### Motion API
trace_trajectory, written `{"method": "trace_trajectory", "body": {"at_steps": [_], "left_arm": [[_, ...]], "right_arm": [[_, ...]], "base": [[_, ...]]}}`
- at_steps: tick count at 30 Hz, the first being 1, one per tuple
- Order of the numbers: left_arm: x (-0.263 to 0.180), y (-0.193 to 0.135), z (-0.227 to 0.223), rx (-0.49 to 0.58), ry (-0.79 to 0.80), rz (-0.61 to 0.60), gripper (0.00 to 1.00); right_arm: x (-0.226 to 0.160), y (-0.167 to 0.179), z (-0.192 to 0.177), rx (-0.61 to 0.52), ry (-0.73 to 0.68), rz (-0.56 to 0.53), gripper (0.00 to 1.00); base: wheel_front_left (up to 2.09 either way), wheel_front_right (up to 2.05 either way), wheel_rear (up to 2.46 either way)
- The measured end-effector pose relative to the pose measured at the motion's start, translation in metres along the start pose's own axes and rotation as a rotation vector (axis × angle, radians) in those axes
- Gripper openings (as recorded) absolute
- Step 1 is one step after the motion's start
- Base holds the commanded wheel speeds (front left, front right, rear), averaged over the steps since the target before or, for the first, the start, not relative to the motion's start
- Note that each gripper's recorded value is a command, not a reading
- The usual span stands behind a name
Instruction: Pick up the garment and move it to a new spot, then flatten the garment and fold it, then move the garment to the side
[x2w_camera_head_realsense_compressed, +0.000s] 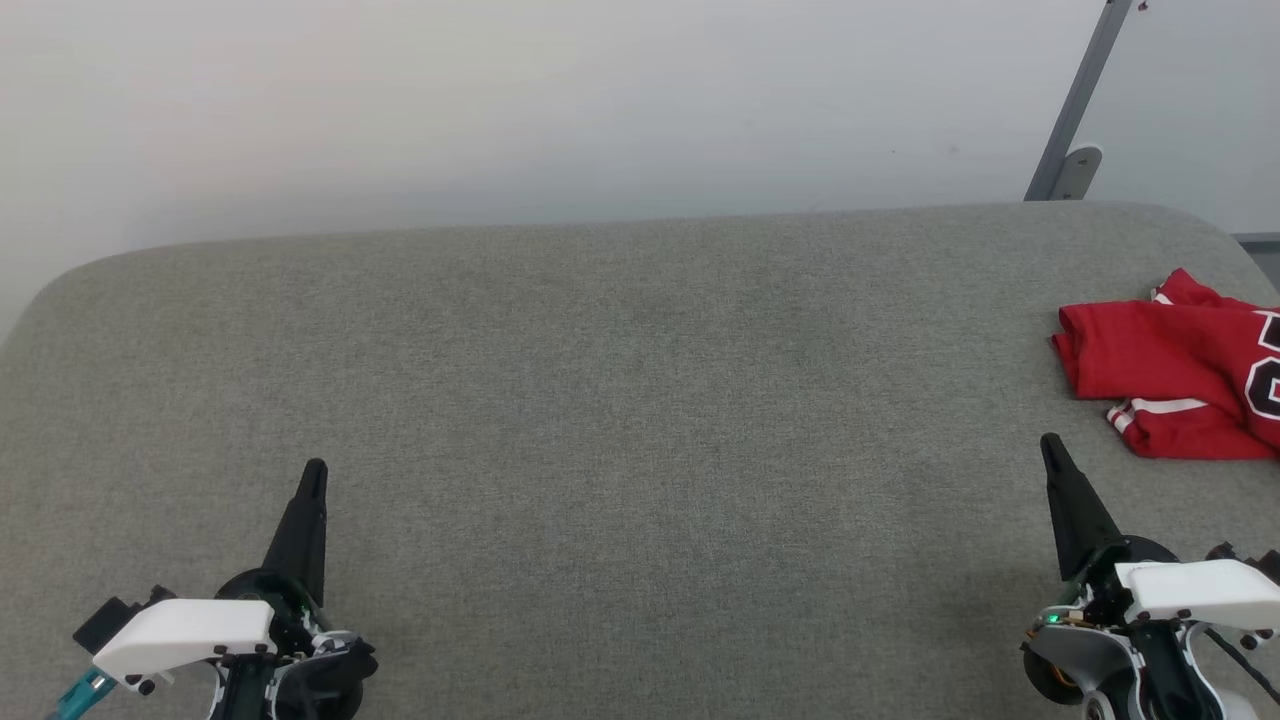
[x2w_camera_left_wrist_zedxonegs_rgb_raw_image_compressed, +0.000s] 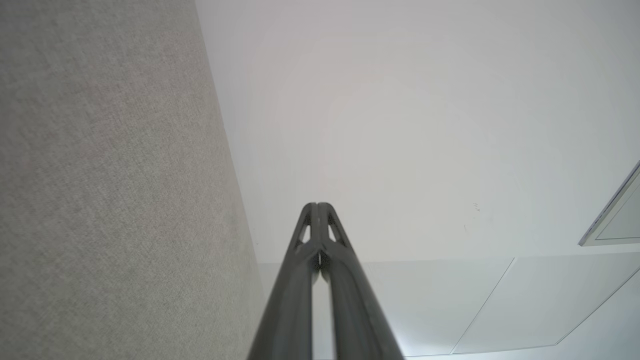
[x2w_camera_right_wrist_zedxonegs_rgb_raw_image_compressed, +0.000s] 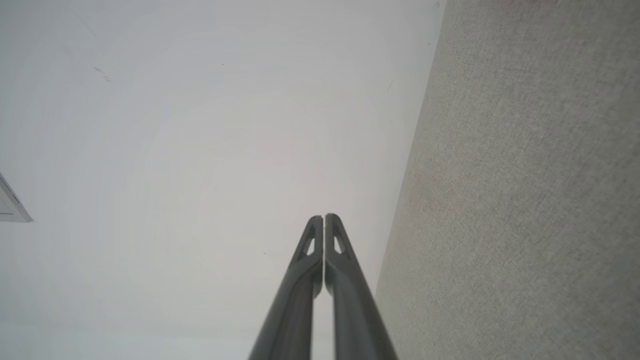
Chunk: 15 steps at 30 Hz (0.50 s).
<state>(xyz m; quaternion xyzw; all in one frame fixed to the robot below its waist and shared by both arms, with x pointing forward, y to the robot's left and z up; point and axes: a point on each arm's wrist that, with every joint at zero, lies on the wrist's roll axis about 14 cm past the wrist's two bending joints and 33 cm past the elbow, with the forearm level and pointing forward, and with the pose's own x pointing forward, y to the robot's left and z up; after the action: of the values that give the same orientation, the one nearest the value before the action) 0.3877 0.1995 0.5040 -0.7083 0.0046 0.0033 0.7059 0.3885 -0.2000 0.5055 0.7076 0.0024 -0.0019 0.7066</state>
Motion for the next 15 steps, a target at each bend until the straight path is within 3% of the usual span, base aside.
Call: {"method": "trace_trajectory", "body": {"at_steps": [15], "left_arm": [[0.0000, 0.0000, 0.0001, 0.000, -0.001, 0.000, 0.00]], "right_arm": [[0.0000, 0.0000, 0.0000, 0.000, 0.000, 0.000, 0.00]], "base": [[0.00, 0.00, 0.00]]}}
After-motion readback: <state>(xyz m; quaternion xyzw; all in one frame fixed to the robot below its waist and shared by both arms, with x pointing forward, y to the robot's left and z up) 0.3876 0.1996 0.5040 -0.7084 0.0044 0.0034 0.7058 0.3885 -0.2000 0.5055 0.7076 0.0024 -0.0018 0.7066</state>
